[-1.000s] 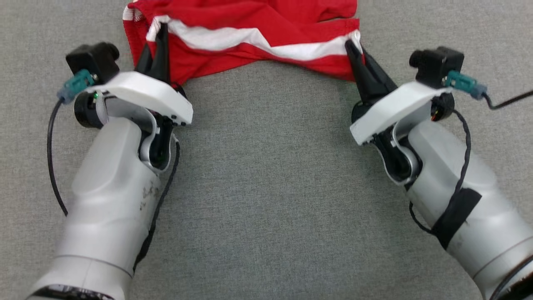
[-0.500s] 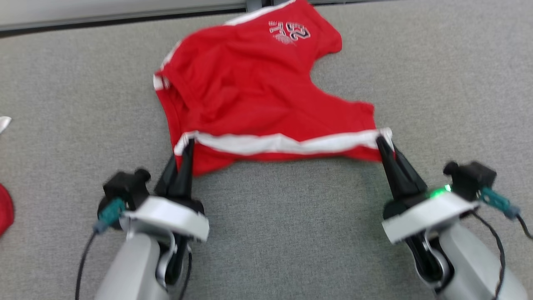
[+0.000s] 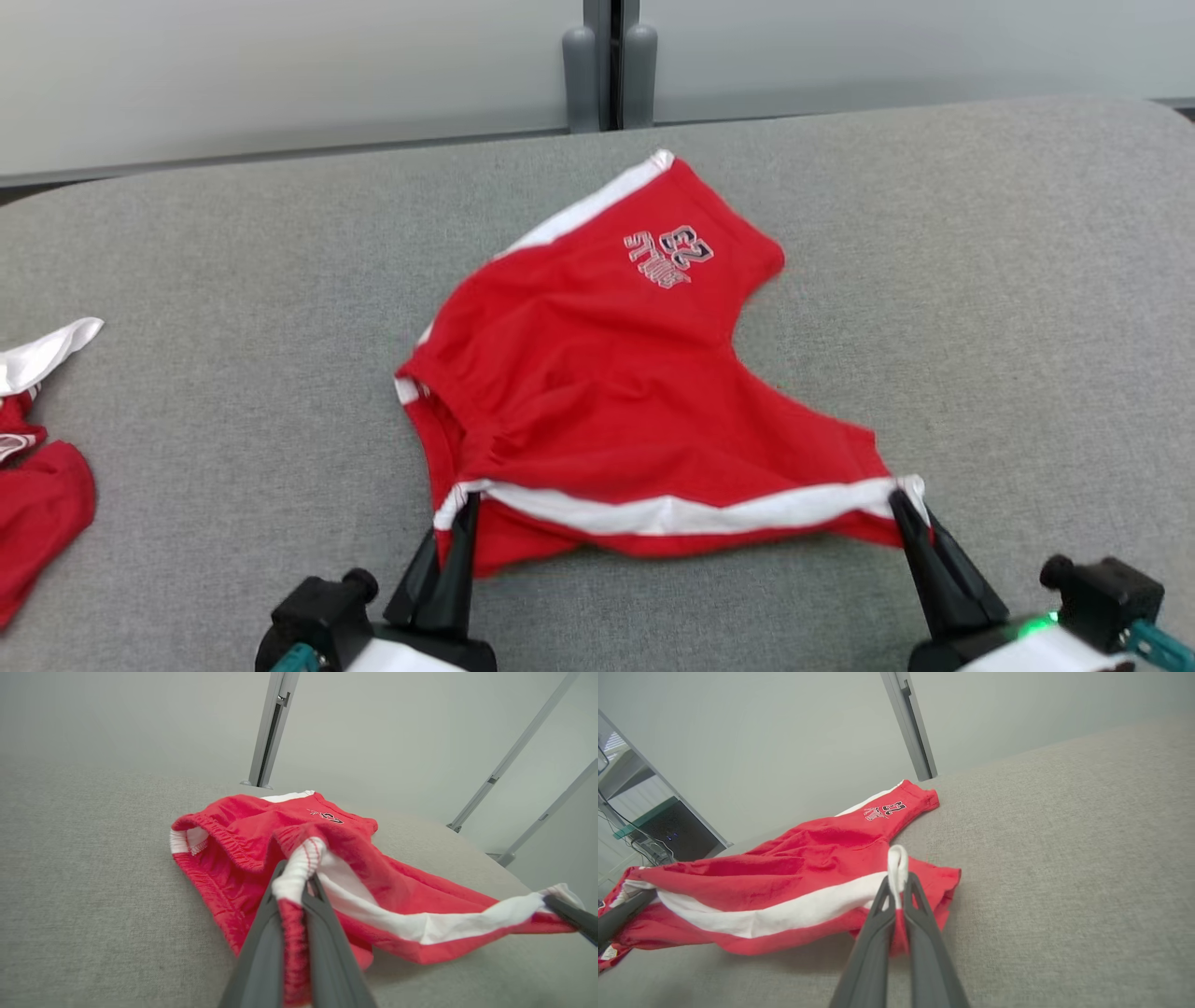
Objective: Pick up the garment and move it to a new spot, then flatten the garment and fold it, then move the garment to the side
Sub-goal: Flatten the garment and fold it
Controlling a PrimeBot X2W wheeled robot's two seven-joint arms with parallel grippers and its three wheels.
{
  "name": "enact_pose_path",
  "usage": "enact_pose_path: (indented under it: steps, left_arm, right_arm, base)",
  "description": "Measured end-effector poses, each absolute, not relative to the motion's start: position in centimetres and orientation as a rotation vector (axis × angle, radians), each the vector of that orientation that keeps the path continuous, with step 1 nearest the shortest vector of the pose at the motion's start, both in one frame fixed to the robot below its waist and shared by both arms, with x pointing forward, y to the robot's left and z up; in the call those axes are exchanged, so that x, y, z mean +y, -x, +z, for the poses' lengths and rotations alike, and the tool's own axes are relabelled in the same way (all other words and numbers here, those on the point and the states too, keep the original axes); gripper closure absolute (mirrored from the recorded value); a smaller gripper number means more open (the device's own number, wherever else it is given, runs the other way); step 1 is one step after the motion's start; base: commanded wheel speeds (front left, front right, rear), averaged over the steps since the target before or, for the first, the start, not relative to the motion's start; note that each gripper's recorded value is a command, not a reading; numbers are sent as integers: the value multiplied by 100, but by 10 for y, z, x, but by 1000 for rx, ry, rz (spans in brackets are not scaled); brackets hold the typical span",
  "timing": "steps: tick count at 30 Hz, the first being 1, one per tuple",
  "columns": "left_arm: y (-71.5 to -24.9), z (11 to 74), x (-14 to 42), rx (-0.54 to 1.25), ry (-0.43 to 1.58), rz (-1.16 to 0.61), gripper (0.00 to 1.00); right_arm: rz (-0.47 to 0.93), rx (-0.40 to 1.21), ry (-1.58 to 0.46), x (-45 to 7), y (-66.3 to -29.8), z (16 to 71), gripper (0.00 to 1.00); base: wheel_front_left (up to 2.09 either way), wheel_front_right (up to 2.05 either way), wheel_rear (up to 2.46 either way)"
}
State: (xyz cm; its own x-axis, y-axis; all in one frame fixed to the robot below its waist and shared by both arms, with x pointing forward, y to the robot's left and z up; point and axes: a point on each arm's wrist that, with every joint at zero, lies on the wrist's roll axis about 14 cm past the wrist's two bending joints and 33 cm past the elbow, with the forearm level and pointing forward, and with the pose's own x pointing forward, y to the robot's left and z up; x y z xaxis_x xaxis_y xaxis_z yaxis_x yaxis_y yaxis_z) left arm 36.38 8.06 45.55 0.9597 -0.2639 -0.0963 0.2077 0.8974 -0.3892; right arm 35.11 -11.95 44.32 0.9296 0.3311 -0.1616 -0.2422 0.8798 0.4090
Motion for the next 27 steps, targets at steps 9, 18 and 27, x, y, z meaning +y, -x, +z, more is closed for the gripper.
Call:
enact_pose_path:
  steps: [9, 18, 27]
  left_arm:
    - [-348, 465, 82, 166, 416, -231, 100]
    - [-374, 461, 86, 179, 457, -215, 100]
    - [-427, 452, 91, 142, 515, -195, 100]
  right_arm:
    - [271, 239, -353, -133, -342, 456, 100]
    - [311, 170, -288, -135, -399, 473, 100]
    - [430, 124, -203, -110, -507, 478, 100]
  base:
    - [0, 0, 0]
    - [0, 0, 0]
    - [0, 0, 0]
